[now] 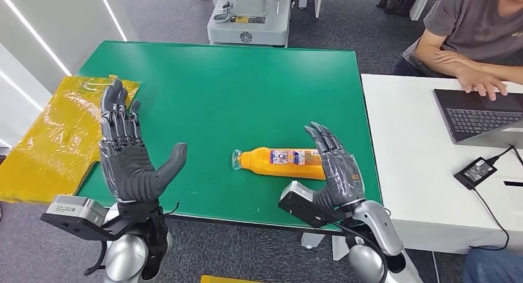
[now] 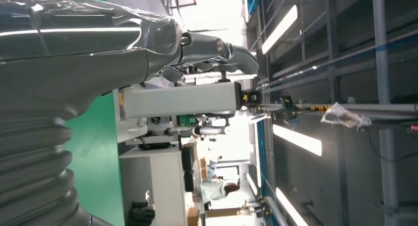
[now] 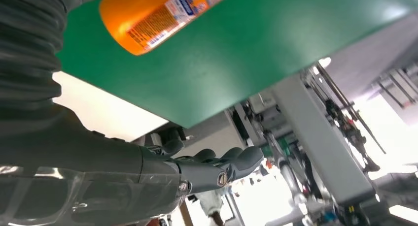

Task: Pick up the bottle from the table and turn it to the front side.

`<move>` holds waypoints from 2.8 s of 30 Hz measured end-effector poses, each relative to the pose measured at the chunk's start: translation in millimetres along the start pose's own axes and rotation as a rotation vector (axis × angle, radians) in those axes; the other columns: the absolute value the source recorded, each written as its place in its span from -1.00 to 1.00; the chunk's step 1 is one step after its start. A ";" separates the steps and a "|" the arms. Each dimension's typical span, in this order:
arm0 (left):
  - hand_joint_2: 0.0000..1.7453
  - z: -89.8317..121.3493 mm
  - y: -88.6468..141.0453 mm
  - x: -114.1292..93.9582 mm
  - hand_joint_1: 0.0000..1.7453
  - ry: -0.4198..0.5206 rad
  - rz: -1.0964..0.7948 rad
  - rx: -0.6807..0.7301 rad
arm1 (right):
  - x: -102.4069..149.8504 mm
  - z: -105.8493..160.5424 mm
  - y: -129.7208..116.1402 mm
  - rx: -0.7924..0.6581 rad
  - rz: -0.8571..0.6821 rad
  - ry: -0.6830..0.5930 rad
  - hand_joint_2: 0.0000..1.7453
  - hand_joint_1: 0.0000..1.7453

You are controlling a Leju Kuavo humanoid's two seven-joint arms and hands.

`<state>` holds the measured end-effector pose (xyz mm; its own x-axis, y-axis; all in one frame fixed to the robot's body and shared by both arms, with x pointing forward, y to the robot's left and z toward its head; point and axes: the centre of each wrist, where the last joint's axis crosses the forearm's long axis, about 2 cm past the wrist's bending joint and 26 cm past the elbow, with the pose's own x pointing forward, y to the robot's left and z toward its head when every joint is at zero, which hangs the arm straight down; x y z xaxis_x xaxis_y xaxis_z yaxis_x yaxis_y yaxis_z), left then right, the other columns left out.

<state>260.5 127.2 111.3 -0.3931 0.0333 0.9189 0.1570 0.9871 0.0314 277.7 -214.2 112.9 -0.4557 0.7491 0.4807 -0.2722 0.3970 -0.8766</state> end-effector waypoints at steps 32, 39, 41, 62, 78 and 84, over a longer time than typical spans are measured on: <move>1.00 -14.1 -2.6 1.7 -1.00 0.015 0.018 -0.013 | -67.5 -111.5 -69.7 0.714 0.156 0.108 1.00 -1.00; 1.00 -17.5 -2.0 0.9 -1.00 0.018 0.018 0.006 | -75.8 -110.2 -70.0 0.771 0.173 0.175 1.00 -1.00; 1.00 -18.5 -2.3 0.3 -1.00 0.020 0.021 0.011 | -77.0 -110.9 -71.7 0.777 0.183 0.195 1.00 -1.00; 1.00 -20.4 -9.0 -1.8 -1.00 0.033 0.036 0.008 | -104.0 -92.9 -67.3 0.788 0.344 0.403 1.00 -1.00; 1.00 -19.5 -12.5 -1.0 -1.00 0.035 0.042 -0.014 | -117.3 -74.2 -48.9 0.744 0.312 0.434 1.00 -0.12; 1.00 -19.5 -12.6 -1.0 -1.00 0.035 0.042 -0.015 | -117.9 -73.5 -48.5 0.745 0.309 0.432 1.00 0.47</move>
<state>276.5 111.7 117.7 -0.3538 0.0692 0.9327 0.1868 0.9824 -0.0020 407.0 -282.7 97.0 -0.2830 0.9580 0.0453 -0.7359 -0.1866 -0.6509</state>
